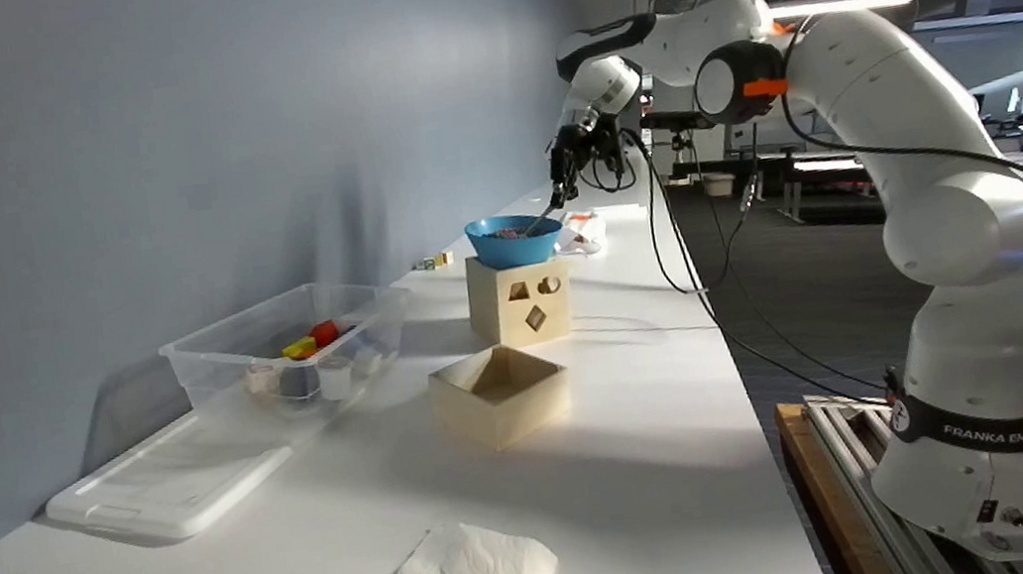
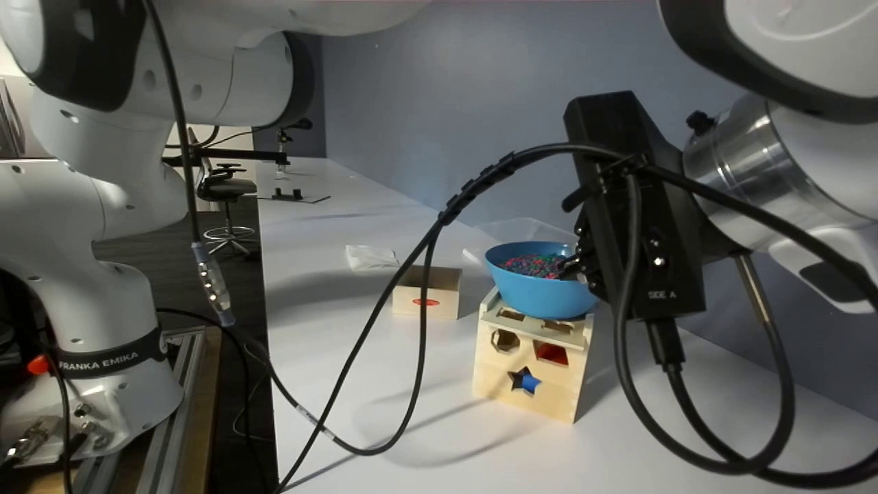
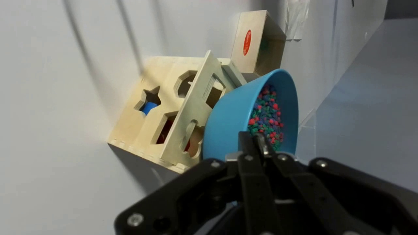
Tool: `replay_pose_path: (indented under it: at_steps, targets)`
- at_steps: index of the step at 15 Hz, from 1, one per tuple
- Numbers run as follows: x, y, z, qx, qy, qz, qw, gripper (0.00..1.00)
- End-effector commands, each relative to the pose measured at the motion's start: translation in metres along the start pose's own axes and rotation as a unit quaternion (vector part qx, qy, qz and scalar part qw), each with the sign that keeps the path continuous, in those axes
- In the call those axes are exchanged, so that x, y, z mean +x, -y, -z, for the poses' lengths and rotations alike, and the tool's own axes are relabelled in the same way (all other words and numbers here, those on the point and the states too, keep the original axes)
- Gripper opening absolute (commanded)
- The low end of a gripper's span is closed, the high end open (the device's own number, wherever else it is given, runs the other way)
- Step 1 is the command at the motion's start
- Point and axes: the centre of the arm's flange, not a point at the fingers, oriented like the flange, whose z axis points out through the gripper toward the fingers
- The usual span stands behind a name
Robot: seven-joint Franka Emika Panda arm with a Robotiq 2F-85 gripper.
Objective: Put half a spoon of the blue bowl's contents into the small crate
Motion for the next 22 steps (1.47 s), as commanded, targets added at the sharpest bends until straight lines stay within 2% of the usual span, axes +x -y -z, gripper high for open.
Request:
replay_pose_path:
  at_steps: [1, 10, 22]
  targets:
    - [0.011, 0.005, 0.017, 0.034, -0.006, 0.005, 0.9994, 0.01]
    - [0.010, 0.009, 0.020, 0.065, -0.006, 0.016, 0.9977, 0.01]
    - [0.004, 0.001, 0.032, 0.072, -0.011, 0.009, 0.9973, 0.01]
